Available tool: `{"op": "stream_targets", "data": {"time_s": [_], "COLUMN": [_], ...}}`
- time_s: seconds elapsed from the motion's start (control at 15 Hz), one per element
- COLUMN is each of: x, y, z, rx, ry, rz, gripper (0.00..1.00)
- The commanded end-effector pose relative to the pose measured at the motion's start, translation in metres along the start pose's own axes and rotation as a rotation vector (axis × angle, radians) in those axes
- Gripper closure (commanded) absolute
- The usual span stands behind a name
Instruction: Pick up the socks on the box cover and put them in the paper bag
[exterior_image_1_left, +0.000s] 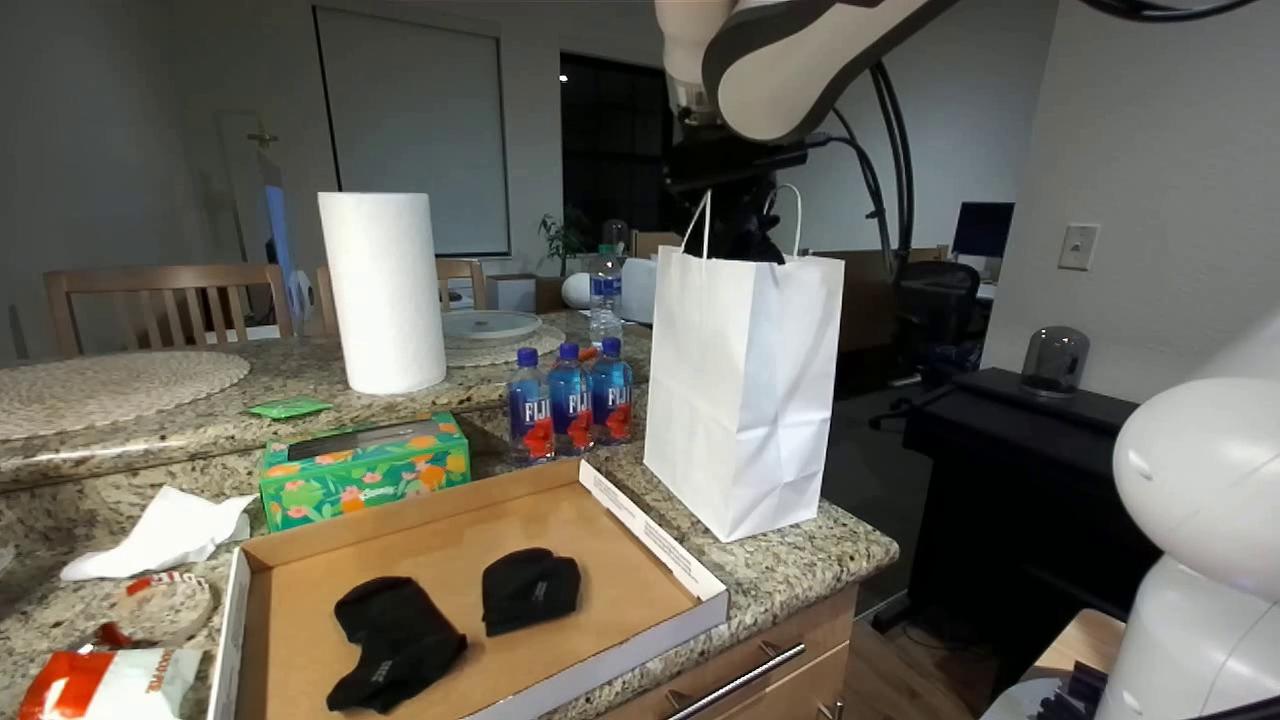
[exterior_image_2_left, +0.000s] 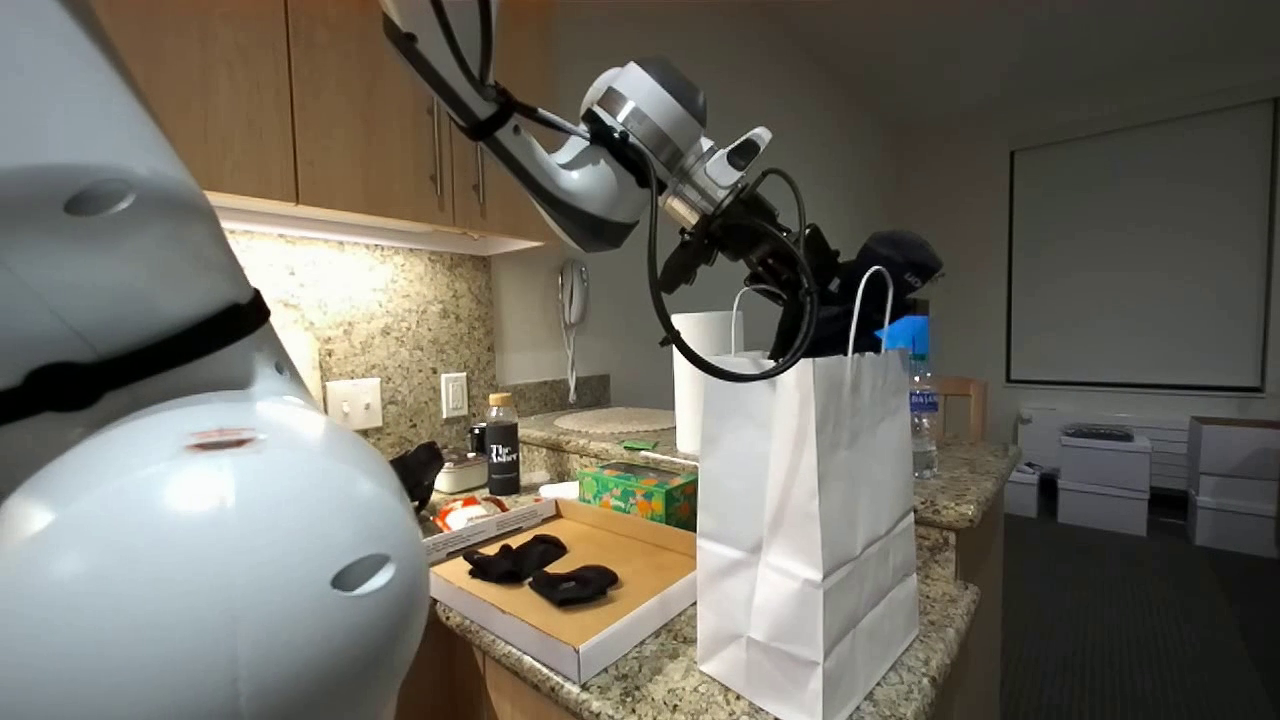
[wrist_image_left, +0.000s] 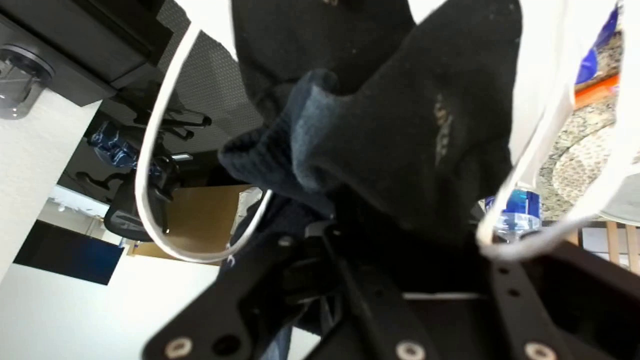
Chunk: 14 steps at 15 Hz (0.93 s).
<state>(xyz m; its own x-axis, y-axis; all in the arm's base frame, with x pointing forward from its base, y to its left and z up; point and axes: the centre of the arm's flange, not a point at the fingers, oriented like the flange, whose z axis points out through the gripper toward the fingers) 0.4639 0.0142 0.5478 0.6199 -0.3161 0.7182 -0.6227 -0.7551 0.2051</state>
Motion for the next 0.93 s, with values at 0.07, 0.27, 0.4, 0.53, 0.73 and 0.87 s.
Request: {"op": "stream_targets", "data": {"time_s": [0.07,0.27,0.4,0.53,0.73,0.87], "x": [0.007,0.012,0.015,0.017,0.023,0.028], "y": [0.005,0.01,0.013,0.014,0.02,0.027], "z": [-0.005,-0.01,-0.014,-0.019,-0.031,-0.04], "rx": [0.04,0.05,0.051,0.057,0.077,0.111], "ry": [-0.033,-0.022,-0.01,0.004,0.024,0.025], "rz": [-0.022,-0.008,-0.001,0.002,0.009,-0.004], "gripper": [0.22,0.03,0.0,0.0,0.0,0.0]}}
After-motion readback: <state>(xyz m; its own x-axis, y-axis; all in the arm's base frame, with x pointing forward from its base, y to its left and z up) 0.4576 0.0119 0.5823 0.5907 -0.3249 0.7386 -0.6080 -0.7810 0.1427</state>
